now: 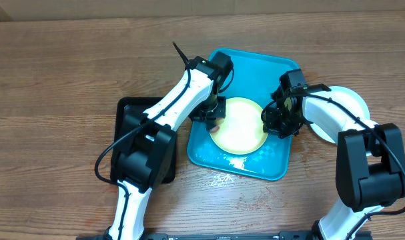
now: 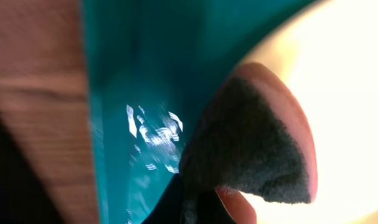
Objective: Clean dirty plates on tray and stack at the side
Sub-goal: 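Scrub the yellow plate with the sponge while the right gripper holds it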
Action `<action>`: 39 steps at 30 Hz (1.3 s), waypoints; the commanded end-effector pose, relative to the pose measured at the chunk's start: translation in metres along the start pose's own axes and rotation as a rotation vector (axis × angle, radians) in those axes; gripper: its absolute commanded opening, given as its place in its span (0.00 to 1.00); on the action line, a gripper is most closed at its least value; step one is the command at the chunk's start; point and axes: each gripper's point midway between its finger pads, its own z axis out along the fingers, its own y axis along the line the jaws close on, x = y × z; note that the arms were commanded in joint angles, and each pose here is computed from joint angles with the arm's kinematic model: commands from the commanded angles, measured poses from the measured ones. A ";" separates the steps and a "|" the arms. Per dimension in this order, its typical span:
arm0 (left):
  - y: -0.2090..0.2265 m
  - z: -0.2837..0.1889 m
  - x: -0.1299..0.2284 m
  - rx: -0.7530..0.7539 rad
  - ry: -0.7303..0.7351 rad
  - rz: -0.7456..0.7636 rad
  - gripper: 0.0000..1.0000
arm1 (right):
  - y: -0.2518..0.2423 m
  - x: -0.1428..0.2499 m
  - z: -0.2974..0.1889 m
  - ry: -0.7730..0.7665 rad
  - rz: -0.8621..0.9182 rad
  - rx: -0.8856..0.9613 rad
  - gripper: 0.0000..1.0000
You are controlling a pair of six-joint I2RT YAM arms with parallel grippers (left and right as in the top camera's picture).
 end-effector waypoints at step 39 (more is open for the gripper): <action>-0.082 0.057 0.055 0.329 0.327 0.017 0.04 | -0.021 0.008 0.014 0.029 0.015 0.092 0.04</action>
